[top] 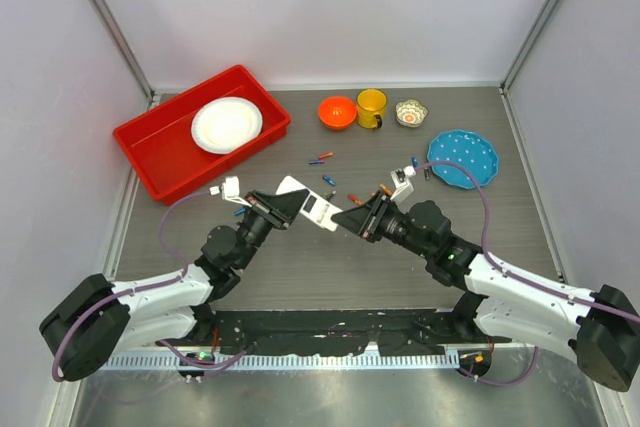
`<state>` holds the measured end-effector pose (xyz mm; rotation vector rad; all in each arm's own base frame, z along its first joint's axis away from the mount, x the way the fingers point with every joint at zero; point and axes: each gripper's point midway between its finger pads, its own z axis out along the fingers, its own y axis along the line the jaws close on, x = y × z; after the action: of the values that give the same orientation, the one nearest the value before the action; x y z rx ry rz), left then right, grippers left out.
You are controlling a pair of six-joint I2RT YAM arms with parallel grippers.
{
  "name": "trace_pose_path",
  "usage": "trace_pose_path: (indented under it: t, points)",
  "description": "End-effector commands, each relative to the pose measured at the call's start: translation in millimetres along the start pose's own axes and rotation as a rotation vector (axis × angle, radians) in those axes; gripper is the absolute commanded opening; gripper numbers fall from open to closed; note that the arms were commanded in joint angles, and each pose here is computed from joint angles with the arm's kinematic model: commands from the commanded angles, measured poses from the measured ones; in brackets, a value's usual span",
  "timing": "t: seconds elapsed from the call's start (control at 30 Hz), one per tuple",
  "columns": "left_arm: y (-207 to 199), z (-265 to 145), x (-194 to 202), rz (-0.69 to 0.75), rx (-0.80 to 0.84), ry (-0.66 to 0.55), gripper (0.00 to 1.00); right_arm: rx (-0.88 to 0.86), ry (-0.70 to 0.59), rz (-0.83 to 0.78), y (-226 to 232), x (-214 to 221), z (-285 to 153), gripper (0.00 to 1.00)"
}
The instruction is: Load the batteries into the remote control
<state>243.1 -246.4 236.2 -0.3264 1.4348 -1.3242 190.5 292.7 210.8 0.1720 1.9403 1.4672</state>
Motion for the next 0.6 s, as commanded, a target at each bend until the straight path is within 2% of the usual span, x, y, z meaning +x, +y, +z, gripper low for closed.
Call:
trace_pose_path:
  t: [0.0, 0.07, 0.2, 0.4, 0.57]
  points:
    - [-2, 1, -12, 0.027, 0.005, -0.051, 0.0, -0.075, -0.022, -0.027, 25, -11, -3, 0.2]
    - [-2, 1, -12, 0.025, 0.005, -0.052, 0.0, -0.077, -0.016, -0.025, 25, -9, -3, 0.16]
    - [-2, 1, -13, 0.024, 0.004, -0.055, 0.0, -0.082, -0.015, -0.033, 26, -9, -5, 0.01]
    - [-3, 1, -13, 0.021, 0.009, -0.054, 0.0, -0.096, -0.016, -0.041, 28, -12, -7, 0.01]
    - [0, -2, -17, 0.027, 0.0, -0.069, 0.0, -0.119, -0.081, -0.134, 39, -34, -26, 0.01]
